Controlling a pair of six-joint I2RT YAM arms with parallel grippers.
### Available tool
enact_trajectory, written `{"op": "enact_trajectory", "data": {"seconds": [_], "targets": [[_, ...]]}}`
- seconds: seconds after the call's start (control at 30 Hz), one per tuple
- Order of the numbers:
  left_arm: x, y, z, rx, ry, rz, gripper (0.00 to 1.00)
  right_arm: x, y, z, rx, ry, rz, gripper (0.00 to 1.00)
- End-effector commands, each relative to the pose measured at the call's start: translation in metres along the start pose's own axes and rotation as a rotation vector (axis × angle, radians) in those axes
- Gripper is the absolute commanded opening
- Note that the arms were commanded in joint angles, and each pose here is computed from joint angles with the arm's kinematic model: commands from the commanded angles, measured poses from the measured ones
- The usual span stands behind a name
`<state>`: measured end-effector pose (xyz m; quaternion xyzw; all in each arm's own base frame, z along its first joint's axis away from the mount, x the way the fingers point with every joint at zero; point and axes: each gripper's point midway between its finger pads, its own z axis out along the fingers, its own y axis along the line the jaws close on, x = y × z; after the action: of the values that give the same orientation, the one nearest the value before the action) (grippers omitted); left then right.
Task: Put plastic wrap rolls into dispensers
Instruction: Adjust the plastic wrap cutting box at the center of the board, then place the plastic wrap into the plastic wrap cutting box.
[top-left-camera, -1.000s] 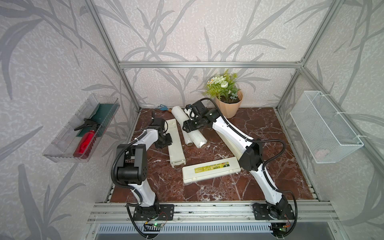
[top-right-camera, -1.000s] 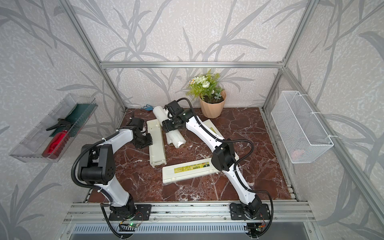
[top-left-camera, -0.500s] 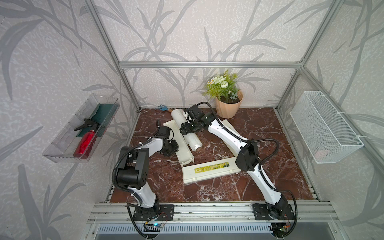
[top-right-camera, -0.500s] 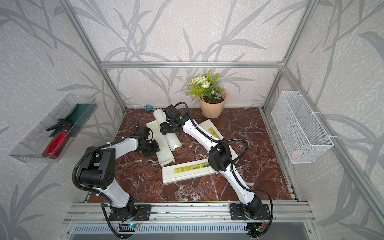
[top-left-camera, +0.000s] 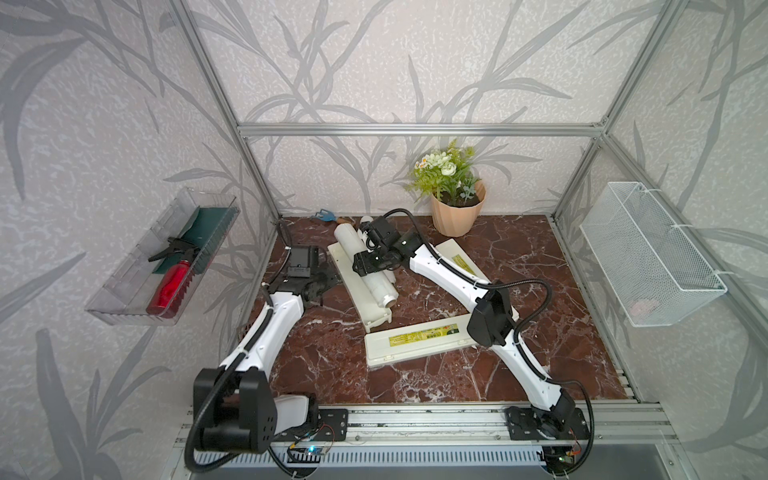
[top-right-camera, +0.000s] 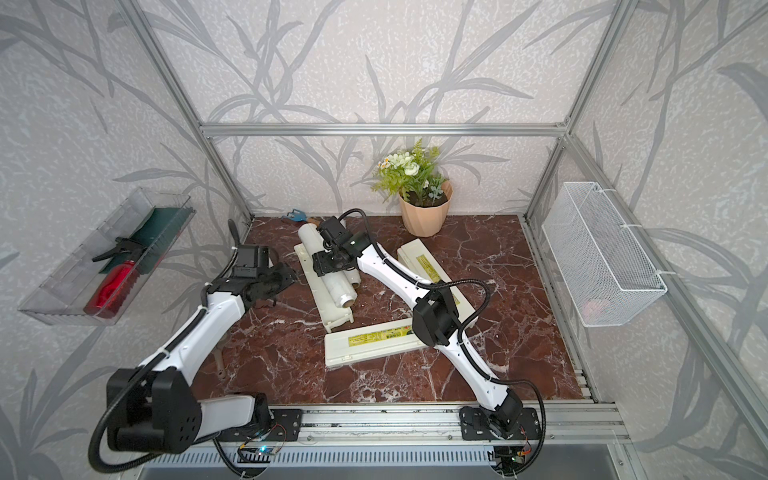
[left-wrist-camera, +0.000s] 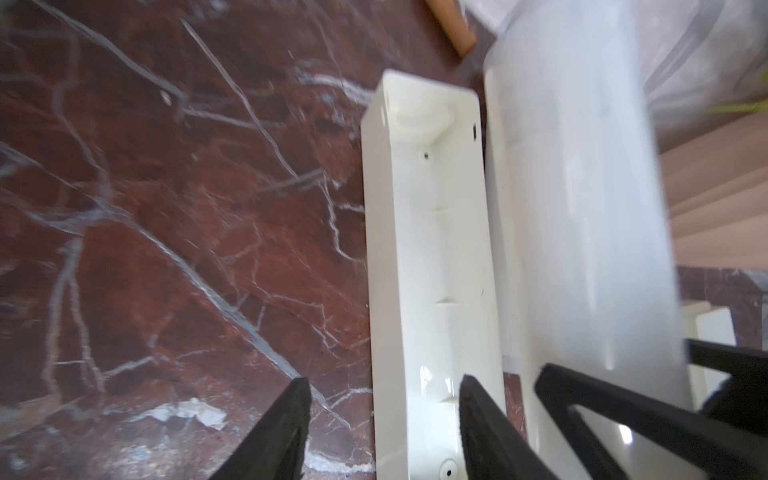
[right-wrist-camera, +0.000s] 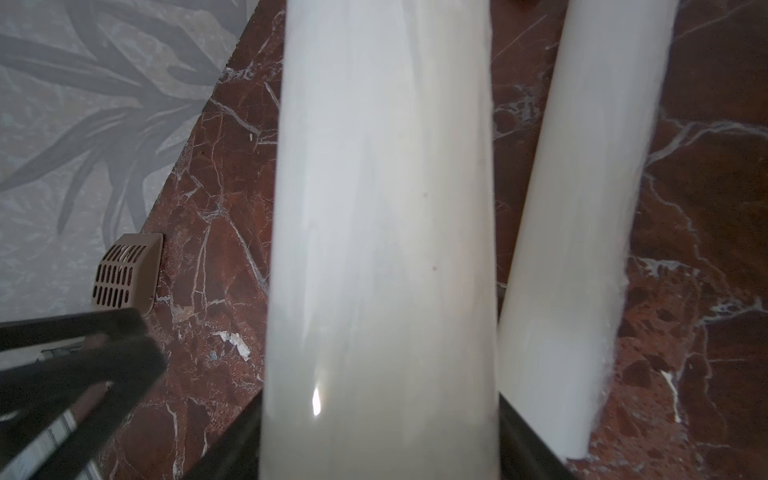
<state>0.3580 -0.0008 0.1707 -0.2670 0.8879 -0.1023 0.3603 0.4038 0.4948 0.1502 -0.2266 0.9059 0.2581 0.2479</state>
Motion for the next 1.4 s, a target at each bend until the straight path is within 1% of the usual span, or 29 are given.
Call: {"op": "enact_trajectory", "data": {"seconds": [0.0,0.13,0.23,0.4,0.63,0.77,0.9,1.0,1.17,1.37], "targets": [[-0.022,0.024,-0.013,-0.112,-0.049,0.040,0.59,-0.053,0.042,-0.026,-0.088,-0.216,-0.040,0.00],[-0.036,0.029,-0.013,-0.112,-0.044,0.042,0.59,-0.049,0.037,-0.013,-0.052,-0.220,-0.029,0.00],[-0.040,0.030,-0.012,-0.111,-0.045,0.041,0.59,-0.049,0.035,-0.005,-0.033,-0.236,-0.034,0.00],[-0.039,0.033,-0.009,-0.111,-0.036,0.036,0.59,-0.039,0.035,0.007,0.002,-0.224,-0.044,0.00],[-0.036,0.031,-0.001,-0.096,-0.005,0.039,0.59,-0.024,0.025,0.017,0.087,-0.219,-0.042,0.00],[-0.034,0.028,0.004,-0.081,0.013,0.034,0.59,-0.029,0.026,0.019,0.086,-0.251,-0.039,0.00],[-0.033,0.027,0.005,-0.079,0.017,0.035,0.59,-0.054,0.040,-0.003,0.059,-0.311,-0.056,0.00],[-0.034,0.029,0.004,-0.087,0.013,0.039,0.60,-0.057,0.047,-0.008,0.032,-0.316,-0.043,0.00],[-0.035,0.030,0.004,-0.092,0.012,0.038,0.60,-0.057,0.045,-0.004,0.035,-0.324,-0.028,0.00],[-0.032,0.033,0.008,-0.098,0.025,0.034,0.60,-0.047,0.032,0.017,0.070,-0.305,-0.008,0.00]]}}
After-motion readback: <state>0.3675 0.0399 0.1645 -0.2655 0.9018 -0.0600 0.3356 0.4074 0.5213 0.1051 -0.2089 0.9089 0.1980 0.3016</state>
